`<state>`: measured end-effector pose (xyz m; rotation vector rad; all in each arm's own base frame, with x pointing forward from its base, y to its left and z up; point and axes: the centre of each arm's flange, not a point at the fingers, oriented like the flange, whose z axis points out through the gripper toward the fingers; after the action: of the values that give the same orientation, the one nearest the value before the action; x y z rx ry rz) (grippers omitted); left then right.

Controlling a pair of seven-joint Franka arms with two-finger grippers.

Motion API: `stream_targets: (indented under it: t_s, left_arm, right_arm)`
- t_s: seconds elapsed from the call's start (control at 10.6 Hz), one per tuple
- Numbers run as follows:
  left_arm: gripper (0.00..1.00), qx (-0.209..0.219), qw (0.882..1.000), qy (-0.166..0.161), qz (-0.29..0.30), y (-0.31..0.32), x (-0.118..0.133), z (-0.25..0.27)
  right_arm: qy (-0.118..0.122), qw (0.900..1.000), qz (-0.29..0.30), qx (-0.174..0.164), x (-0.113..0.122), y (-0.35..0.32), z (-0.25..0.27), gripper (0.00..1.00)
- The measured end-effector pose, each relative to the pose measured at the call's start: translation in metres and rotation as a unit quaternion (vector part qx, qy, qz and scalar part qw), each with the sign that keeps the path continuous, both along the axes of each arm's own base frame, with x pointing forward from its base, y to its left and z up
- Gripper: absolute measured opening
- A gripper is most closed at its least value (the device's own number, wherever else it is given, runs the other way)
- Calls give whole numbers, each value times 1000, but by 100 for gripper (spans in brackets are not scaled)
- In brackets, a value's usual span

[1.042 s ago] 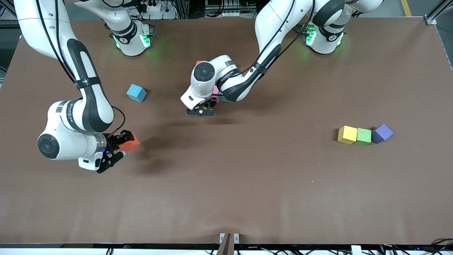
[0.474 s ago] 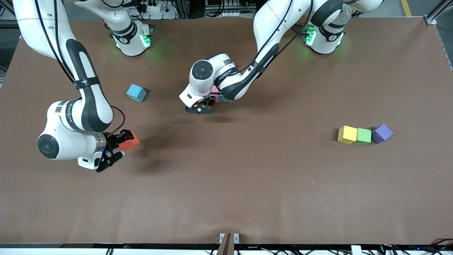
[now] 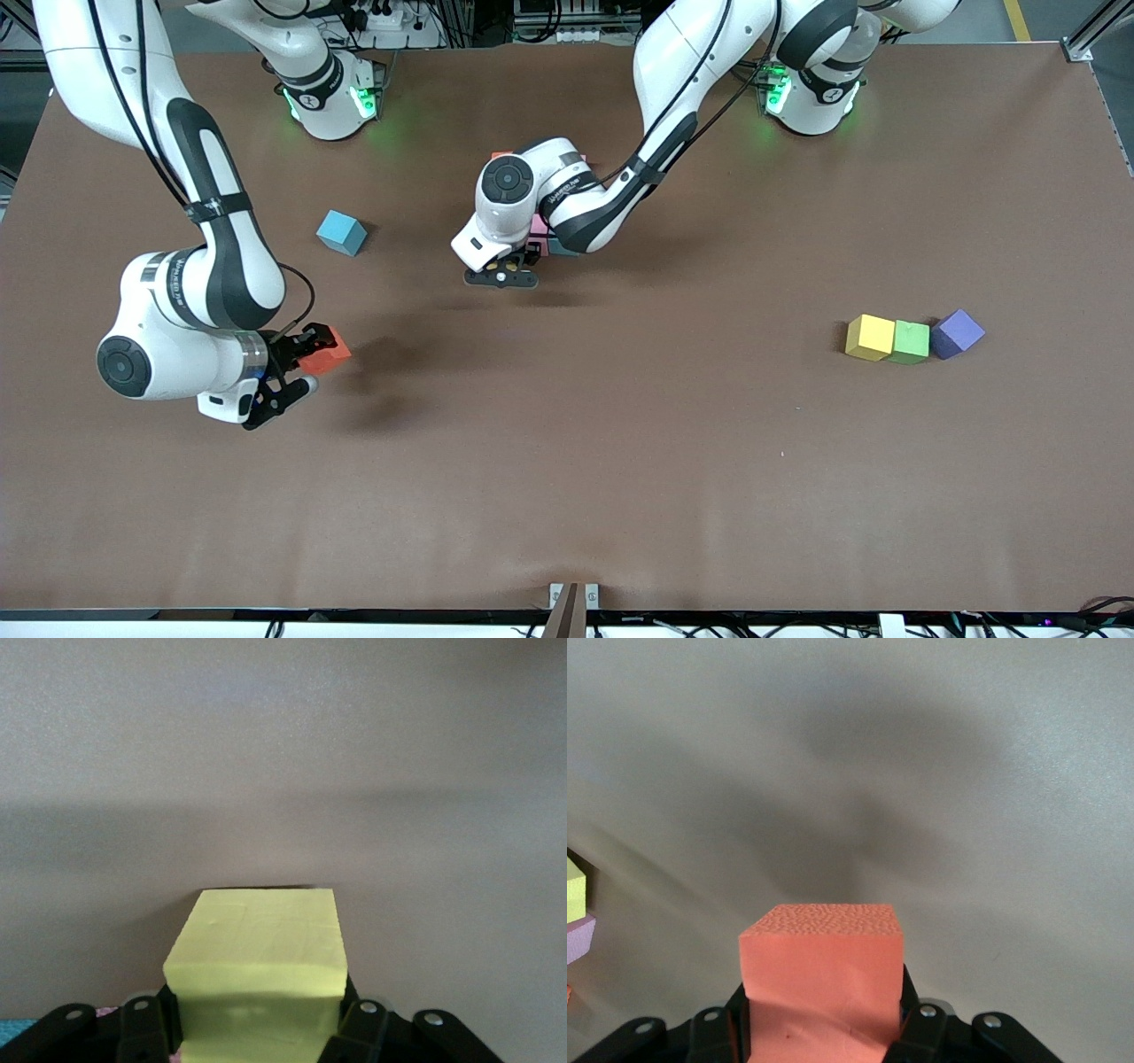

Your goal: Form number 2 with 11 blocks

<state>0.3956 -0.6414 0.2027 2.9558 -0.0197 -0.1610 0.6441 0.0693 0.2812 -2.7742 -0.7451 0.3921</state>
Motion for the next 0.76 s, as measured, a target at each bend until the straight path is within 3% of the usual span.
stream_targets:
  t_s: [0.38,0.66,0.76]
  left_arm:
    - [63,0,1000,0,-3,-2,-3,0]
    - [99,0,1000,0,-4,-3,-5,0]
    - [100,0,1000,0,-4,-4,-5,0]
  right_arm:
    - [0,1000,0,0,0,0,0,60]
    - [0,1000,0,0,0,0,0,60]
    - [0,1000,-1,0,0,0,0,60]
